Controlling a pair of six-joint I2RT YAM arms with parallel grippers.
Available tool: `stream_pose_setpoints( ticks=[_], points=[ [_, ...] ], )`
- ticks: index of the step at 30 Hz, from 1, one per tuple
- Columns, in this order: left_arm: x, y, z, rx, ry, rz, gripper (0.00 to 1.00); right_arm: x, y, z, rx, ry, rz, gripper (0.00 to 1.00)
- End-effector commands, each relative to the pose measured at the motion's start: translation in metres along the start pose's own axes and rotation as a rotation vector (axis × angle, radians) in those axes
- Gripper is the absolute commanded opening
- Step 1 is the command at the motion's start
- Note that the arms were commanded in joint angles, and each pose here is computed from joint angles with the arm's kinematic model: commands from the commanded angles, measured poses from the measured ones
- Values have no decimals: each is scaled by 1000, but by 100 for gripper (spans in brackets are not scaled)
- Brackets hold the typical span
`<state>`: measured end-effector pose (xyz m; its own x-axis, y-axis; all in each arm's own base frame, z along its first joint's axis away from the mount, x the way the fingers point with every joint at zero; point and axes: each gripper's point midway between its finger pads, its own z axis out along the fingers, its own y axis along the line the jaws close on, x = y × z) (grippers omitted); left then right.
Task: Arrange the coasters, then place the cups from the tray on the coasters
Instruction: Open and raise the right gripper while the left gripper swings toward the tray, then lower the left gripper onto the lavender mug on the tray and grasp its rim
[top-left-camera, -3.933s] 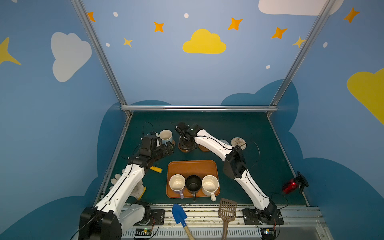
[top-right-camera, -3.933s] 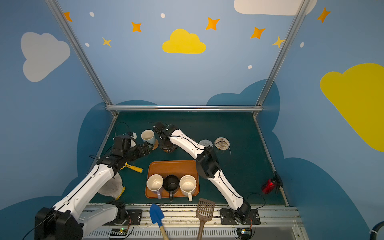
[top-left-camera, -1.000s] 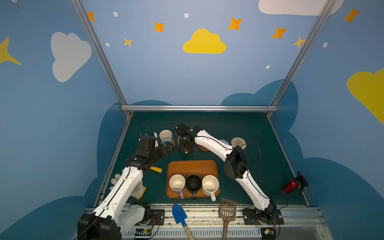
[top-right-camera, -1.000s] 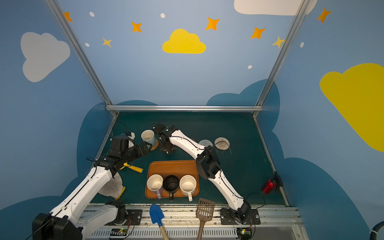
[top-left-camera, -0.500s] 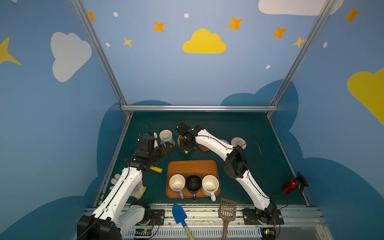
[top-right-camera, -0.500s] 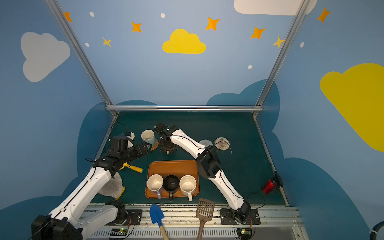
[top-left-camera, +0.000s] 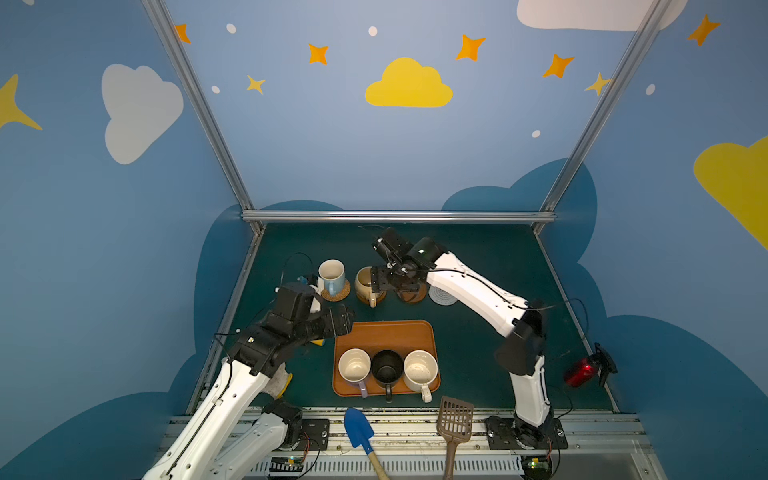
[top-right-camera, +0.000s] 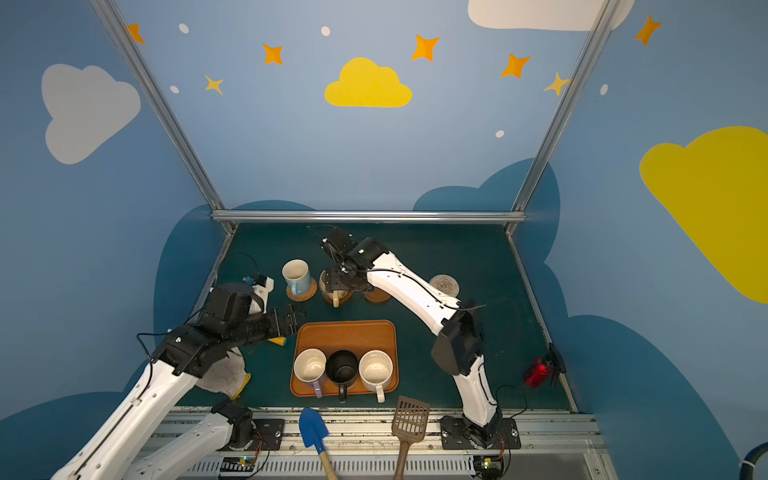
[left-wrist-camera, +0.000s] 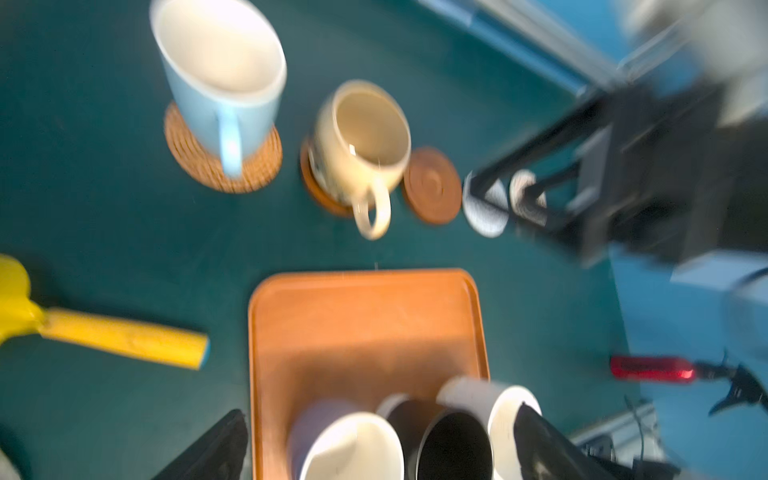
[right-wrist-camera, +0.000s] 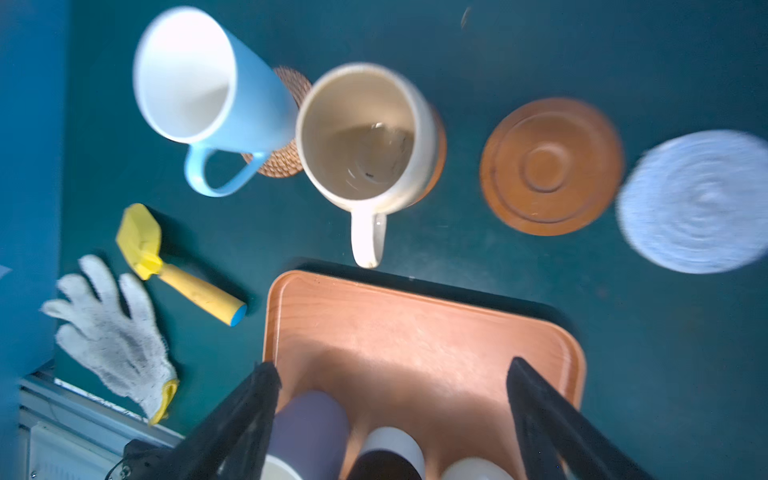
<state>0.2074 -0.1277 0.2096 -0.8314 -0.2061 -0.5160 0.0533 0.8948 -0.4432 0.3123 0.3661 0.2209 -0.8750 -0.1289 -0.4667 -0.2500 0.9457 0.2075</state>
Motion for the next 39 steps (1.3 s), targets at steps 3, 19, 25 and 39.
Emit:
stream_pose_setpoints(
  ticks=[3,19,25,39],
  points=[
    [51,25,10,-155,103,-36,100,-17,-32,-28,93,-189,-112,97],
    [118,19,42,-260,170,70,97,-1,-89,-61,-19,-286,-3,97],
    [128,17,45,-269,206,77,86,-1,-97,-64,-19,-292,27,97],
    [151,29,58,-335,275,78,79,7,-92,-35,-39,-204,54,97]
  ],
)
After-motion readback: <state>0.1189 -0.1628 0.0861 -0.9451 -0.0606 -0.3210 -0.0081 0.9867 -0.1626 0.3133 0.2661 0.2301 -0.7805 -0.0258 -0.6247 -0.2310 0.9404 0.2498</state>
